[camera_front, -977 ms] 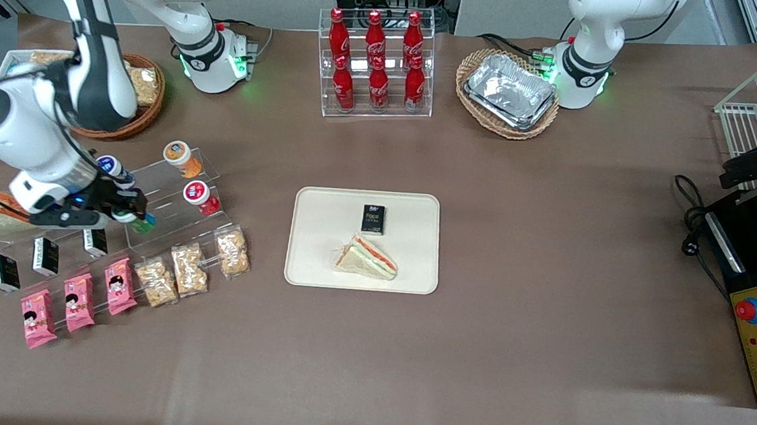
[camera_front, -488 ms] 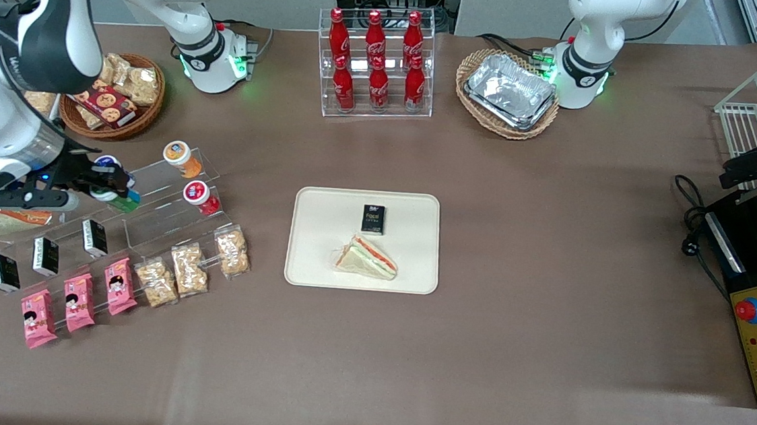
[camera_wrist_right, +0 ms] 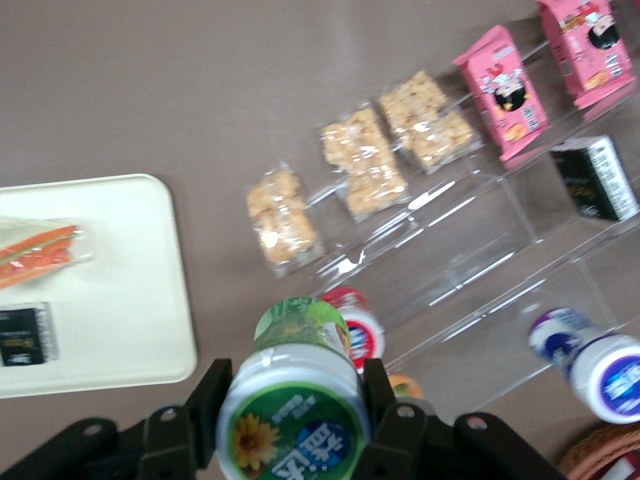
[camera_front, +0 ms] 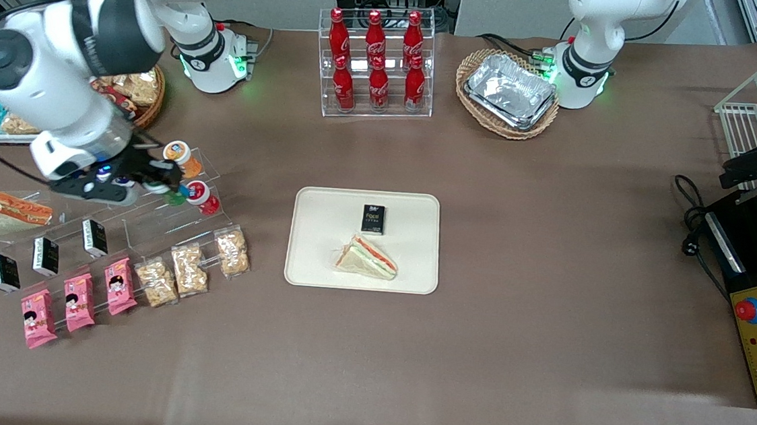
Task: Place green gum on tray
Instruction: 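Carry the green gum bottle over to the cream tray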
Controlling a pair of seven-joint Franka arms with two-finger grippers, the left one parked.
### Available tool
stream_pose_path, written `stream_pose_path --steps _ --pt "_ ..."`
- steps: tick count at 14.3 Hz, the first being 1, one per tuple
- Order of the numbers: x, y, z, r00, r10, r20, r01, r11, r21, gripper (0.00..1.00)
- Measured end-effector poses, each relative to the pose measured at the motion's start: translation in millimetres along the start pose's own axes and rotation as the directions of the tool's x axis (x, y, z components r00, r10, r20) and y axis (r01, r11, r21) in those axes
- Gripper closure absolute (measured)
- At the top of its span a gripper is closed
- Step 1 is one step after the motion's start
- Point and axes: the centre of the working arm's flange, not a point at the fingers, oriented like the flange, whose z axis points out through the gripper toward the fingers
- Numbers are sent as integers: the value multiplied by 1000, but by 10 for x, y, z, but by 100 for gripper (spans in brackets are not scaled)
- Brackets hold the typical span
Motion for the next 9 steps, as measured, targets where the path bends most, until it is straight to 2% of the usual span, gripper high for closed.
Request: stream_pose_path --steps 4,6,9 --pt "-211 -518 -240 997 54 -47 -53 998 15 41" --pt "-256 -655 -223 995 98 -32 -97 995 35 41" --pt "-291 -889 -38 991 135 -11 -134 990 37 41"
